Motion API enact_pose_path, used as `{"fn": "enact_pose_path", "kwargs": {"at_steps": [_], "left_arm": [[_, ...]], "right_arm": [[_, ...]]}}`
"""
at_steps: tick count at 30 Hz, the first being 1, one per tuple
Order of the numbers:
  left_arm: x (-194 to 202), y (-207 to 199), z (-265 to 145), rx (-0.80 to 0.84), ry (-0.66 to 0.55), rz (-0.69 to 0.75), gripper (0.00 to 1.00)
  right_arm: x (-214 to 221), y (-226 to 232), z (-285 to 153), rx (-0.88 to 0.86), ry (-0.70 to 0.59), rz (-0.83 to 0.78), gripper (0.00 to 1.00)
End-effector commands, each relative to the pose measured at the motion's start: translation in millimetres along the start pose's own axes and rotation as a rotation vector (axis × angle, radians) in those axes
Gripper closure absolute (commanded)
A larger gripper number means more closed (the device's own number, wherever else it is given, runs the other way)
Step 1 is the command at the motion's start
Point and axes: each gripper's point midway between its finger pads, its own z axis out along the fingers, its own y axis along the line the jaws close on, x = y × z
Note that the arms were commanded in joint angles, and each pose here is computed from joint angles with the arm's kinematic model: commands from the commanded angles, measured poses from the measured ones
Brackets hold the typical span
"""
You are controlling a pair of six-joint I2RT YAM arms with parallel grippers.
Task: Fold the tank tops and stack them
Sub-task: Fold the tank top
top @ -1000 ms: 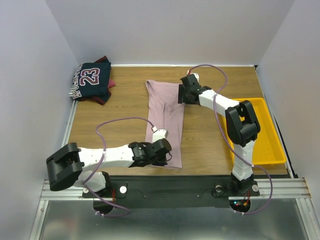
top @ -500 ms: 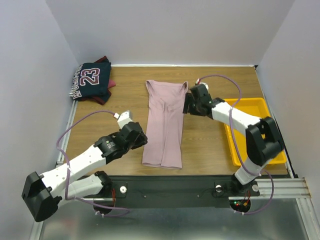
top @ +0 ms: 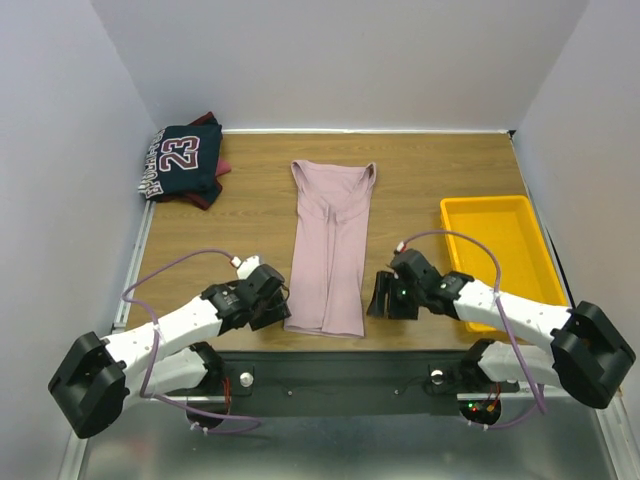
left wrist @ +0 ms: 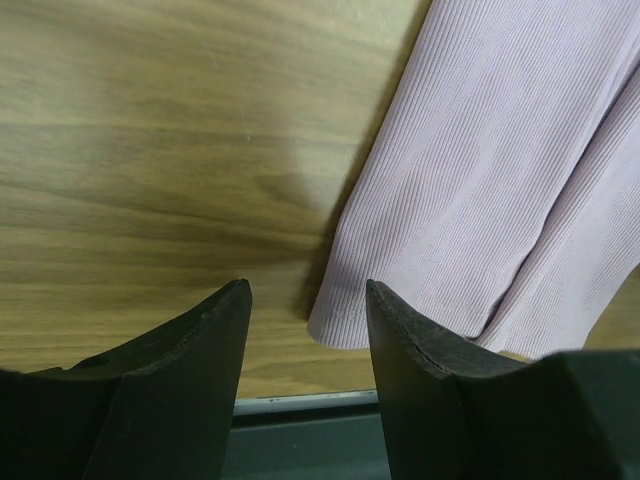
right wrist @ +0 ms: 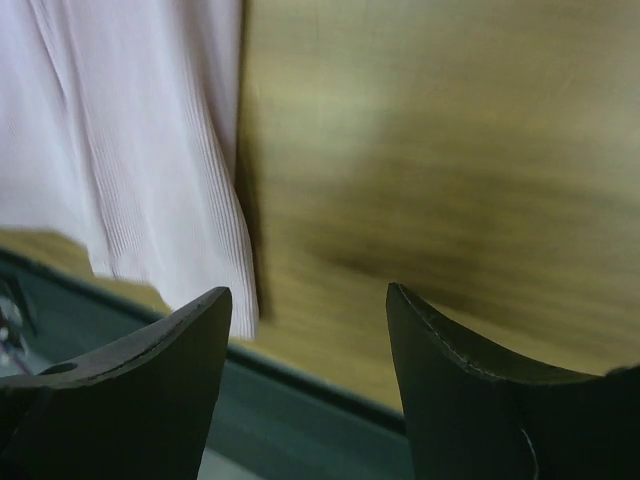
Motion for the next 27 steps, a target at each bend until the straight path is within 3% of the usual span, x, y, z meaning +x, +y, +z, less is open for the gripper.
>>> {"fn": "enact_pose_path", "kwargs": {"at_steps": [1,4,11,20,24,27], "left_arm": [[19.5,-9.8,3.9,0.081,0.095,0.007,0.40],[33.6,-3.5,7.8,0.075,0.155,0.023,0.40],[38.7,0.3,10.8,0.073,0.173,0.037,0.42],[48.2,4.2,8.5,0.079,0.212,0.029,0.62],[49.6,3.7,7.8,0.088,0.218,0.030,0.74],[51.5,3.2,6.9,0.095,0.222,0.034,0.77]], "right_arm": [[29.7,12.1,-6.1,-0.072,0.091,0.071,0.31],[40.3,7.0,-5.4,-0.069,0.121,0.107,0.30],[52.7,13.5,-1.1,-0.096,0.159,0.146,0.30],[80.6,28.1,17.4,-0.056,0.207,0.133,0.31],[80.3,19.2,19.1,-0.031,0.172,0.182,0.33],[74.1,14.7,19.8,-0.018,0.127,0.213,0.34]]}}
